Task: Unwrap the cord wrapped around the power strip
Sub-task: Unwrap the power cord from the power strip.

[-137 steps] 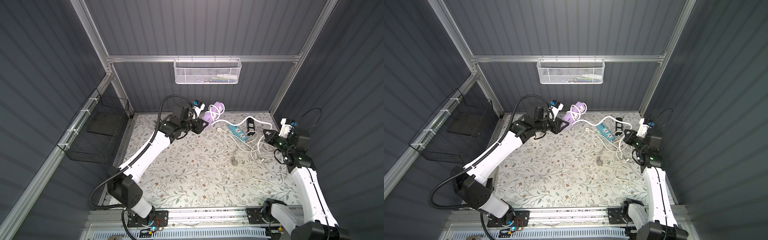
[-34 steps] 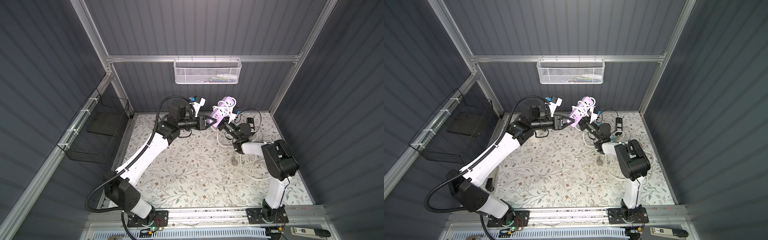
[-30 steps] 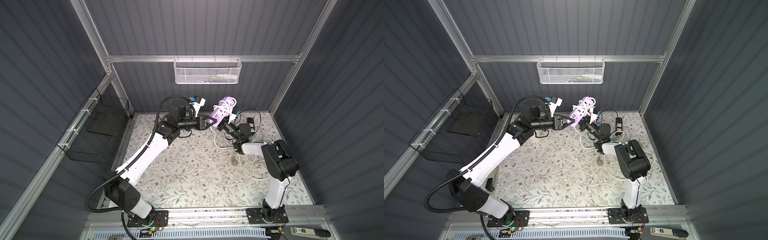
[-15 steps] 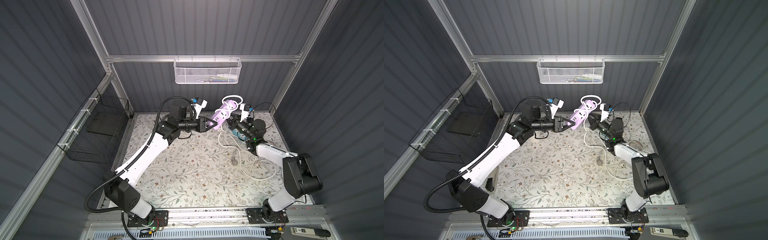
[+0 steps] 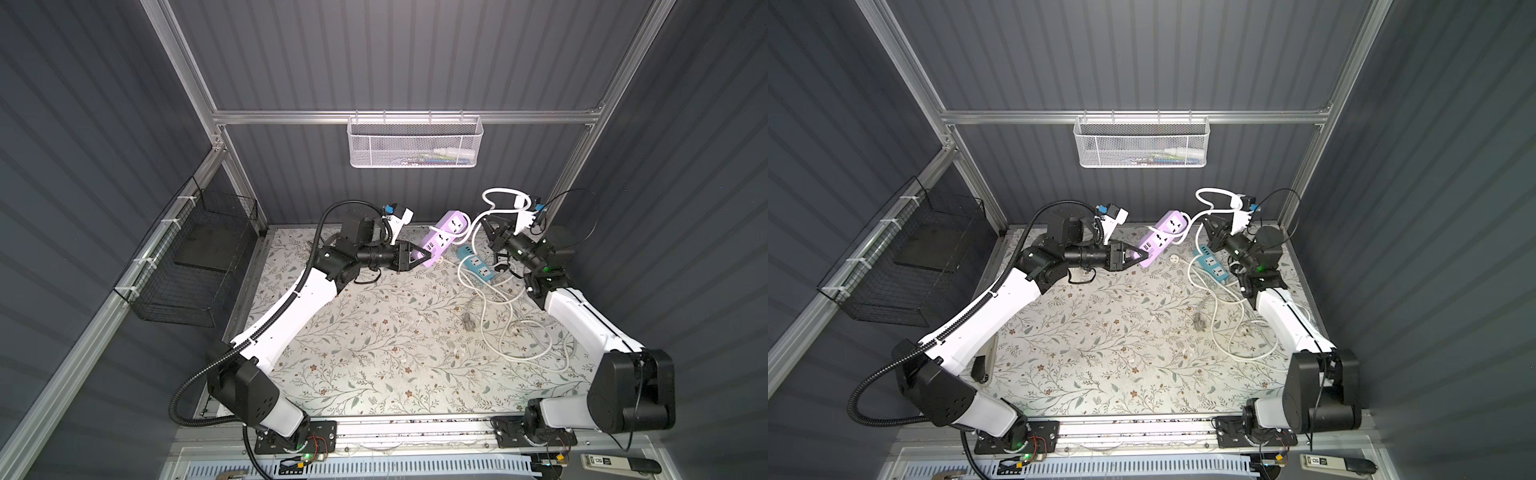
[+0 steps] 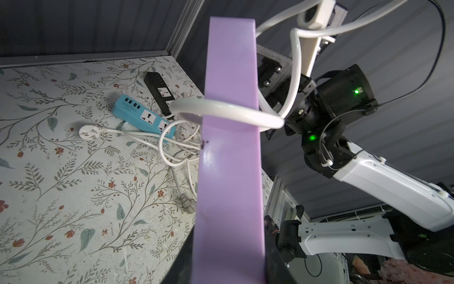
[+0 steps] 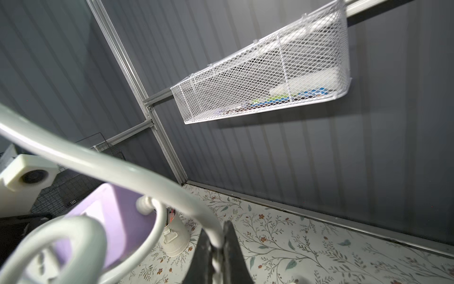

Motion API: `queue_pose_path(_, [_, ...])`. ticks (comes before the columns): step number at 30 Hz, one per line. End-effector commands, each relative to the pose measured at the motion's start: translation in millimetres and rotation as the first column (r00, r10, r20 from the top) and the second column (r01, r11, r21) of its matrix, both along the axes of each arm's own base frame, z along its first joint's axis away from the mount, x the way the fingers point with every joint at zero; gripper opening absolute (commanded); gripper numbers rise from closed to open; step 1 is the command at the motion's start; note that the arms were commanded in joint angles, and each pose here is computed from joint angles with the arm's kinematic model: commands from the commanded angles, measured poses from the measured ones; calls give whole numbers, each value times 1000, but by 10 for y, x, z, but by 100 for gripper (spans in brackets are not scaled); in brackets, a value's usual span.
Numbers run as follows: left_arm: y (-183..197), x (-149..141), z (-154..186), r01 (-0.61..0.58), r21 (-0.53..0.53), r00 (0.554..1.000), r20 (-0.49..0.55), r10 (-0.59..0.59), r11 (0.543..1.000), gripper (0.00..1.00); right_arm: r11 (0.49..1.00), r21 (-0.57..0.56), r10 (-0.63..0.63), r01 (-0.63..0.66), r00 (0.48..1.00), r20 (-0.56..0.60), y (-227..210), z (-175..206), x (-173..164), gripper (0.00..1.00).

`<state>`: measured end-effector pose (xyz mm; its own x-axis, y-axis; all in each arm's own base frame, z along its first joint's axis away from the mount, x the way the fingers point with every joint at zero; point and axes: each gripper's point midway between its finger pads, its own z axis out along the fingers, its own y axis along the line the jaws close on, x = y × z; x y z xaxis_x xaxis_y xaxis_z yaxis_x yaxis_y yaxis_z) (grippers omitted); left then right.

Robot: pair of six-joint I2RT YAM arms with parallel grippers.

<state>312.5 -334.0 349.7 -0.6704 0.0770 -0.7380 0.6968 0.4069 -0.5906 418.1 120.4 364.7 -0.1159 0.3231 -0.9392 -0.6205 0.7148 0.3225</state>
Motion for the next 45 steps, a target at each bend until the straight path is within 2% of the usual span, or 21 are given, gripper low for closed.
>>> queue_pose_path(1, [166, 96, 164, -59, 6, 993, 103, 58, 998, 0, 999, -29, -41, 39, 996, -78, -128, -211, -91, 0])
queue_pose_path(12, [540, 543, 385, -267, 71, 933, 270, 239, 961, 0, 968, -140, -242, 210, 929, -279, -494, -752, -464, 0])
queue_pose_path(17, [702, 696, 462, -365, 92, 886, 339, 315, 927, 0, 942, -196, -330, 272, 855, -400, -638, -1061, -592, 0])
queue_pose_path(18, [737, 720, 474, -384, 97, 876, 353, 329, 918, 0, 927, -208, -373, 312, 829, -417, -719, -1128, -607, 0])
queue_pose_path(23, [850, 796, 528, -436, 96, 844, 388, 370, 895, 0, 909, -214, -415, 358, 733, -539, -826, -1400, -786, 0])
queue_pose_path(27, [813, 801, 541, -420, 83, 845, 398, 357, 904, 0, 887, -220, -448, 405, 644, -620, -957, -1645, -947, 0])
queue_pose_path(33, [694, 731, 542, -345, 50, 864, 406, 297, 937, 0, 904, -142, -355, 403, 524, -774, -960, -2208, -1124, 0])
queue_pose_path(37, [601, 635, 567, -272, 23, 882, 405, 239, 962, 0, 905, -70, -279, 419, 461, -842, -888, -2519, -1218, 0])
queue_pose_path(40, [559, 572, 589, -232, 5, 888, 409, 210, 973, 0, 892, -63, -269, 448, 413, -870, -897, -2707, -1285, 0])
queue_pose_path(45, [447, 450, 584, -134, -29, 906, 402, 135, 991, 0, 875, -36, -237, 483, 361, -902, -902, -2897, -1324, 0])
